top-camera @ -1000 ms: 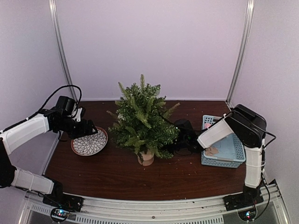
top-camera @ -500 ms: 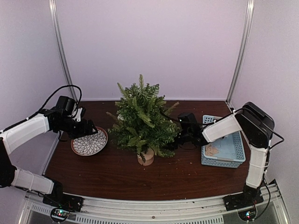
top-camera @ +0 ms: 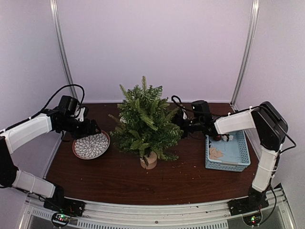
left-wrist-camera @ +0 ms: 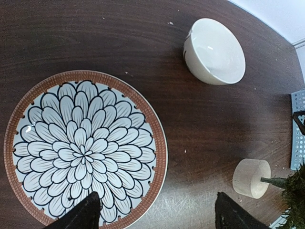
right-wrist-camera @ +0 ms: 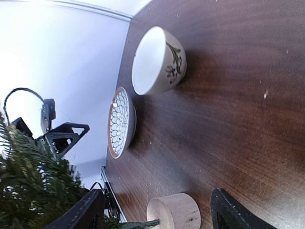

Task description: Decorate the small christmas tree

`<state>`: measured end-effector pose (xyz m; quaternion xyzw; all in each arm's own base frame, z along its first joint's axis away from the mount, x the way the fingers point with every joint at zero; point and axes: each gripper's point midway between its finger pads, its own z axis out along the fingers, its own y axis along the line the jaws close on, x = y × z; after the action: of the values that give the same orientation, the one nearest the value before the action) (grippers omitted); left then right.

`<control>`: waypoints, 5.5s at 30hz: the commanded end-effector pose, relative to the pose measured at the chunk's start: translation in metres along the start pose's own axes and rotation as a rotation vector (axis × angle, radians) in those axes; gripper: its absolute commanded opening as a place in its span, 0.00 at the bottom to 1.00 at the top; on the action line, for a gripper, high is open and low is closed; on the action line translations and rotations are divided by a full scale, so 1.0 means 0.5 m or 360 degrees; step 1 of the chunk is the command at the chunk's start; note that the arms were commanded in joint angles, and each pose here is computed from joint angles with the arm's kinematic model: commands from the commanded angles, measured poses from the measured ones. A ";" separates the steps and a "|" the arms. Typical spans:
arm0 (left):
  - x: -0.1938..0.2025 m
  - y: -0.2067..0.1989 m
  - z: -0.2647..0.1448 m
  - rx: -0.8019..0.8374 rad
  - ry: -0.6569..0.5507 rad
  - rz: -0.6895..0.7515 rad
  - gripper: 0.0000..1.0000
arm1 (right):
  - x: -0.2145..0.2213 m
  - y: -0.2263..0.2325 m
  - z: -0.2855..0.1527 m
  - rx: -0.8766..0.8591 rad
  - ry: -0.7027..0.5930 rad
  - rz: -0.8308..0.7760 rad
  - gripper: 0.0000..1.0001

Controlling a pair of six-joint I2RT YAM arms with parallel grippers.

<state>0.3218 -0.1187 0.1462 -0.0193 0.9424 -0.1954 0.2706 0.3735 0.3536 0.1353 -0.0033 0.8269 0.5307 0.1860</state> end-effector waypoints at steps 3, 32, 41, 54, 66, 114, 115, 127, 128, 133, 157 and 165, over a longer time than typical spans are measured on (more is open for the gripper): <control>-0.048 -0.019 -0.012 0.0050 -0.0107 0.0027 0.86 | -0.081 0.033 -0.083 0.0037 -0.0187 -0.0050 0.85; -0.012 -0.006 -0.084 0.0046 -0.0295 -0.0024 0.87 | 0.159 -0.145 -0.651 0.1513 0.0198 -0.0082 0.56; -0.027 -0.029 -0.062 0.0149 -0.0277 -0.0013 0.86 | 0.133 -0.206 -0.593 0.1477 0.0293 -0.0084 0.51; -0.029 -0.038 -0.050 0.0183 -0.0244 0.0017 0.85 | 0.081 -0.297 -0.553 0.1645 0.0748 -0.0130 0.51; -0.040 -0.043 -0.042 0.0195 -0.0240 0.0040 0.85 | 0.100 -0.369 -0.504 0.1522 0.0909 -0.0192 0.47; -0.179 -0.140 -0.233 0.0328 -0.0677 0.0231 0.82 | -0.091 0.102 -0.565 0.0932 -0.0038 -0.0484 0.00; -0.188 -0.148 -0.248 0.0342 -0.0709 0.0245 0.82 | -0.099 0.121 -0.566 0.0891 -0.0082 -0.0484 0.00; -0.252 -0.249 -0.410 0.0444 -0.1040 0.0536 0.79 | -0.194 0.356 -0.620 0.0356 -0.0691 -0.0480 0.00; -0.256 -0.260 -0.418 0.0443 -0.1043 0.0573 0.79 | -0.198 0.373 -0.627 0.0316 -0.0728 -0.0479 0.00; -0.272 -0.330 -0.448 0.0425 -0.1022 0.0810 0.78 | -0.219 0.462 -0.656 0.0108 -0.0883 -0.0539 0.00; -0.303 -0.369 -0.402 0.0136 -0.0827 0.0950 0.98 | -0.264 0.529 -0.726 0.0061 -0.1306 -0.0620 0.00; -0.297 -0.367 -0.406 0.0152 -0.0813 0.0895 0.98 | -0.283 0.527 -0.749 0.0103 -0.1437 -0.0576 0.00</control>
<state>0.3339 -0.1986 0.4387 0.2204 0.8067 -0.1409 0.5299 0.3429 0.1207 0.5290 0.0714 0.6918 0.4154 0.5863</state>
